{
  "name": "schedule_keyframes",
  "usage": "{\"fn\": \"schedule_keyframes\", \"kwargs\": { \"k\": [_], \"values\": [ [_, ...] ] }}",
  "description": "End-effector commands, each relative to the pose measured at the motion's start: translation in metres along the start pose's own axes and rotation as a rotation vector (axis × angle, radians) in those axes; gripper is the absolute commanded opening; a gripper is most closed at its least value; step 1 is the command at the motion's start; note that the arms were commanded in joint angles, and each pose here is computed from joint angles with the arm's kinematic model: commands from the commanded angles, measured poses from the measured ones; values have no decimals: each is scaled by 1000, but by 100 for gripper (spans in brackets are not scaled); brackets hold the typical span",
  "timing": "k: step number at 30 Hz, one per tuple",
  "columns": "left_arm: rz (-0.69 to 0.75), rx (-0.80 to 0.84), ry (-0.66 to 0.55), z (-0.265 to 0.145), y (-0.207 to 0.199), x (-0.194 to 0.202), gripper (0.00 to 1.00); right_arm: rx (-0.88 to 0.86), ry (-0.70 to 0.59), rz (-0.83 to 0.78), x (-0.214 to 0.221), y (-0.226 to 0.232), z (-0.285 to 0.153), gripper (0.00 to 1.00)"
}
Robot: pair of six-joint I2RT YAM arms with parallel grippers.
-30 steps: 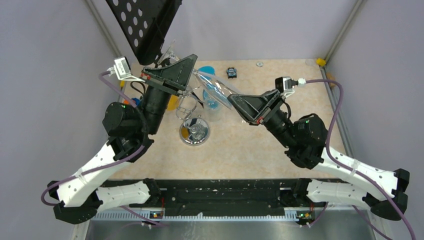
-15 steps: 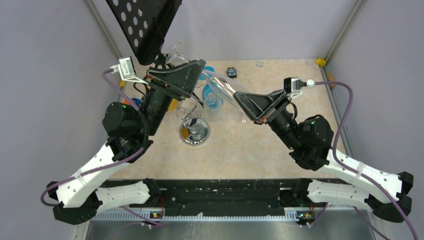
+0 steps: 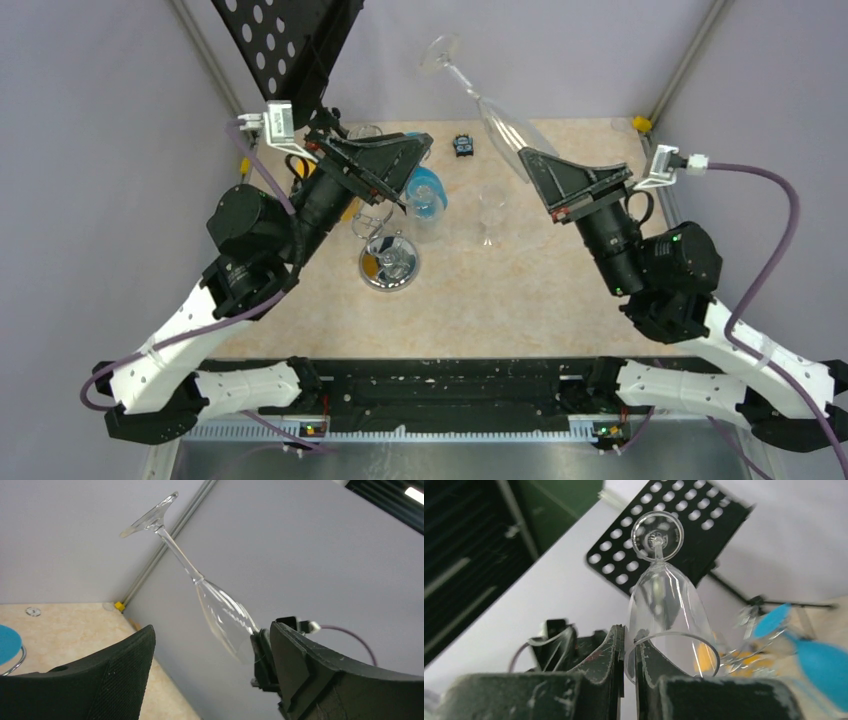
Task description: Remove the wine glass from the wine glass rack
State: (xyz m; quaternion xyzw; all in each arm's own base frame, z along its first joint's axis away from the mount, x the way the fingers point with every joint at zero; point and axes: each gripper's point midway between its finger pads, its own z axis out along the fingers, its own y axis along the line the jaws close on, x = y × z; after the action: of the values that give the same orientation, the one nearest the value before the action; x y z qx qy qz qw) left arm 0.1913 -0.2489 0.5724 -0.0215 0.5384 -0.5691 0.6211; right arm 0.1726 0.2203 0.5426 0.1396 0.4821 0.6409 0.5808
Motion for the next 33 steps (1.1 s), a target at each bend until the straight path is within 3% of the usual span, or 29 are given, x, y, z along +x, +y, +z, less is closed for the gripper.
{"fn": "schedule_keyframes", "kwargs": {
  "k": [1,8,16,20,29,33],
  "values": [
    [104,-23,110,-2,3,12,88,190,-136,-286,-61,-11,-5,0],
    [245,-141,232,-9,34,33,94,693,-87,-747,-98,-82,-37,0],
    [328,-239,230,-21,56,26,95,895,66,-1006,-104,-106,-48,0],
    [347,-253,228,-23,59,24,95,919,197,-1016,-94,-132,-40,0],
    [355,-264,262,-25,64,31,95,1032,680,-831,-52,-238,-44,0],
    [363,-272,280,-26,67,35,95,1086,794,-777,-44,-273,-54,0]
  ]
}}
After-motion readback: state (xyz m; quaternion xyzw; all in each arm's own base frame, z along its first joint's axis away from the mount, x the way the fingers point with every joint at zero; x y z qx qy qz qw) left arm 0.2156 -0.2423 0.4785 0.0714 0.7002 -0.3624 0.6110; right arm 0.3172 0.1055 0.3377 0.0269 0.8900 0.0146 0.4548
